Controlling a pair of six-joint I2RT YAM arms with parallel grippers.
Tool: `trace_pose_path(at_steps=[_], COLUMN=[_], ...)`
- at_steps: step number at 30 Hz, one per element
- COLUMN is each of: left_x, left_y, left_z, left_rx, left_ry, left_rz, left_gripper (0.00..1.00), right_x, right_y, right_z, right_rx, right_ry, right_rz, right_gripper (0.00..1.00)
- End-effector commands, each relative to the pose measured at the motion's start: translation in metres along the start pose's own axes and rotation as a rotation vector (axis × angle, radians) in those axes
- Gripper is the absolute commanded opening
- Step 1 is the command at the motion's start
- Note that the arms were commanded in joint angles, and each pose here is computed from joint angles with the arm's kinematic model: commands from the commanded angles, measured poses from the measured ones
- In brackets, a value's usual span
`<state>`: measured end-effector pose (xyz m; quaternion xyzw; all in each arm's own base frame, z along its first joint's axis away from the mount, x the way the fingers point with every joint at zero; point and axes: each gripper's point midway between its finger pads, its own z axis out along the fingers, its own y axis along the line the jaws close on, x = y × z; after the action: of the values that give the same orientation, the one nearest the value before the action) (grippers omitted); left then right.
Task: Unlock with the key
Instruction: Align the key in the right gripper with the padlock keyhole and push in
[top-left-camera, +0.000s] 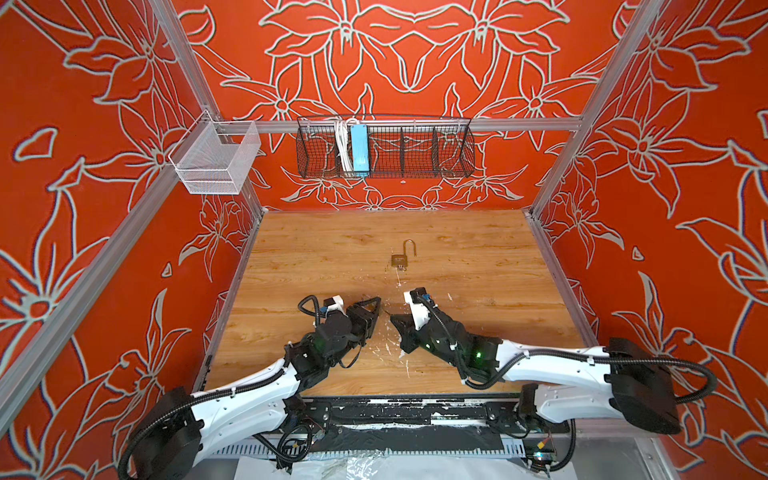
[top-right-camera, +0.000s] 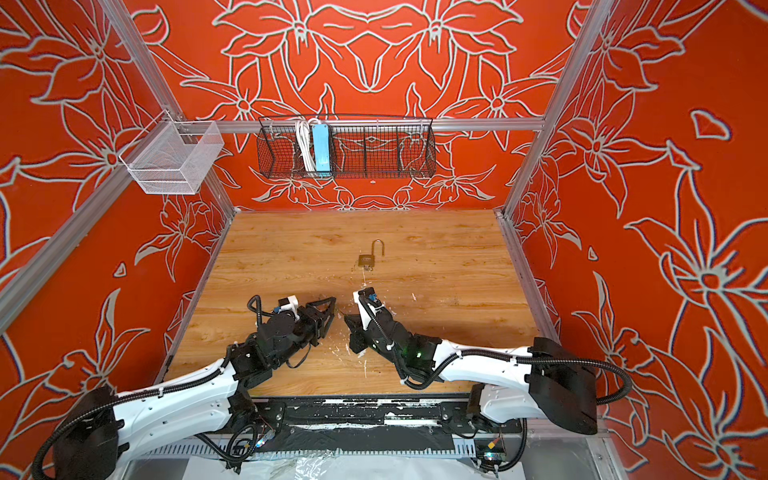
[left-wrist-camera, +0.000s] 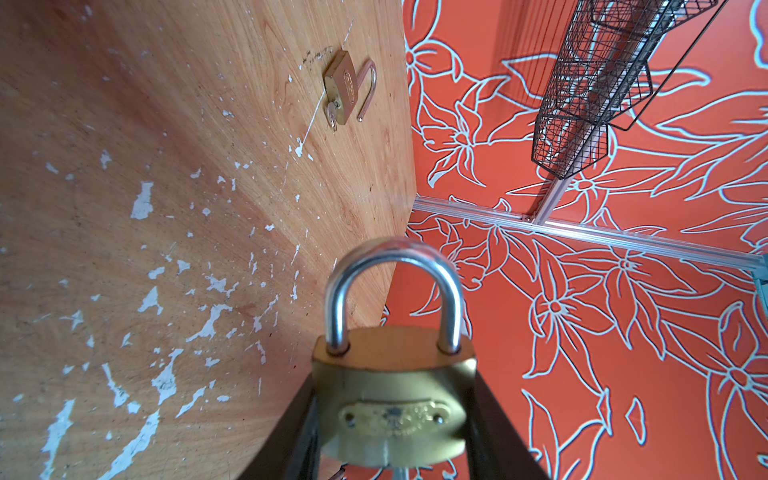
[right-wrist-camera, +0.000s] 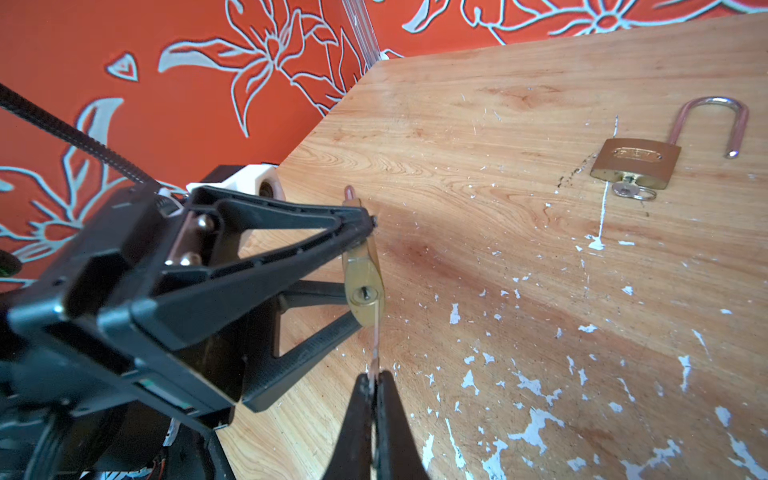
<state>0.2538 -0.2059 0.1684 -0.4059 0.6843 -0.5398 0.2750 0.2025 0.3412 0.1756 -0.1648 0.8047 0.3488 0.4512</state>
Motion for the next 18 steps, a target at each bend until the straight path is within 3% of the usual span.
trace_pose_path(at_steps=[1,18], left_x=[-0.0003,-0.0018], left_y=[-0.014,-0.0095], left_z=[-0.0032,-0.0042], left_rx=[0.059,0.054], left_ry=[-0.009,-0.012], left_rz=[-0.008,-0.016], left_gripper=[0.0,0.0], right_x=[-0.0049,-0.0095], right_y=[0.0058,0.0128], right_z=[0.0012,0.0038], right_rx=[0.0,-0.021], right_ry=[-0.005,-0.007], right_rz=[0.014,0.007], right_gripper=[0.0,0.0])
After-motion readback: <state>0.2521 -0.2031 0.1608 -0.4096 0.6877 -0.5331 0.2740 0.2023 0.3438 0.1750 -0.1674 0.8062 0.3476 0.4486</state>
